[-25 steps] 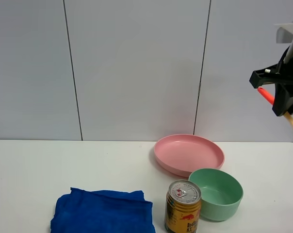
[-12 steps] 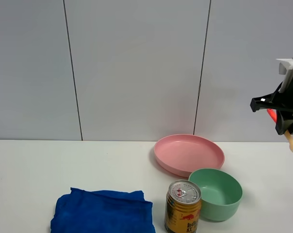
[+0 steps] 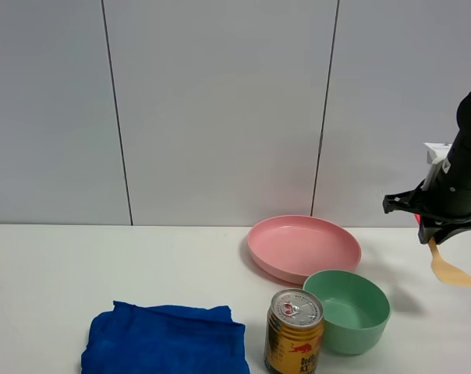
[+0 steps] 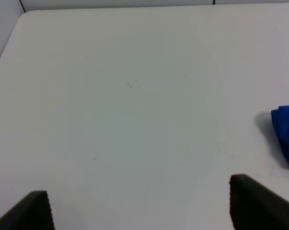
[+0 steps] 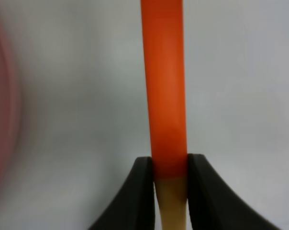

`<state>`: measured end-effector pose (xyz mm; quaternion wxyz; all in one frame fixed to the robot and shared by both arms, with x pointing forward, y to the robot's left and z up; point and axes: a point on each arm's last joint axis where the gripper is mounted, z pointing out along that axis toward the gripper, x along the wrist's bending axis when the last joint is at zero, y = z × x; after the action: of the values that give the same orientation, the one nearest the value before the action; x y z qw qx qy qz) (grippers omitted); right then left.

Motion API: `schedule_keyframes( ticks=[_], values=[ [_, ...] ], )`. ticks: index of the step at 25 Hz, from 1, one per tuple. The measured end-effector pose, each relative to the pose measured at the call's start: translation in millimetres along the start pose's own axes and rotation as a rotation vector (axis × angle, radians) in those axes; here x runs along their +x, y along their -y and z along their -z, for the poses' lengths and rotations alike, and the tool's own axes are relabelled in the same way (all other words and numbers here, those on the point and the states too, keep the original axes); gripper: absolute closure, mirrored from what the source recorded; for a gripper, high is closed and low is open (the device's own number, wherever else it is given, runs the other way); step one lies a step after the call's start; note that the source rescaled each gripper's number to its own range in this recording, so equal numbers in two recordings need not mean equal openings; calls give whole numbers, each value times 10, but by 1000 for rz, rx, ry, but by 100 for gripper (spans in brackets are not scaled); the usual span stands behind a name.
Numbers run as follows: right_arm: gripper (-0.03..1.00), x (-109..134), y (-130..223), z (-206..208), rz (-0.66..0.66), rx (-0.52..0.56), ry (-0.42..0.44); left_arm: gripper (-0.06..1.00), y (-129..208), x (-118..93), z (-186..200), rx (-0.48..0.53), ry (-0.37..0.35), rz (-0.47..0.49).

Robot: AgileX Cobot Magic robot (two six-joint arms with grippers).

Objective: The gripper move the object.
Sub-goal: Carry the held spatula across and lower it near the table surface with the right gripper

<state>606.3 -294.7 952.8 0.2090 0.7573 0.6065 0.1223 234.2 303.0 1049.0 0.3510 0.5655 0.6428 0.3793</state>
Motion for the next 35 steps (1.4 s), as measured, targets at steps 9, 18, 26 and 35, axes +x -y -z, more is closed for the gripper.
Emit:
schedule_keyframes(
  ticks=[9, 18, 26, 35],
  values=[
    [97, 123, -306, -199, -15, -47, -21, -6, 0, 0, 0, 0, 0, 2],
    [97, 231, -378, -609, -29, 2, -18, -6, 0, 0, 0, 0, 0, 1],
    [97, 298, -381, -798, -28, -35, -58, -6, 0, 0, 0, 0, 0, 0],
    [90, 320, -418, -795, -28, -76, -83, -6, 0, 0, 0, 0, 0, 1]
  ],
)
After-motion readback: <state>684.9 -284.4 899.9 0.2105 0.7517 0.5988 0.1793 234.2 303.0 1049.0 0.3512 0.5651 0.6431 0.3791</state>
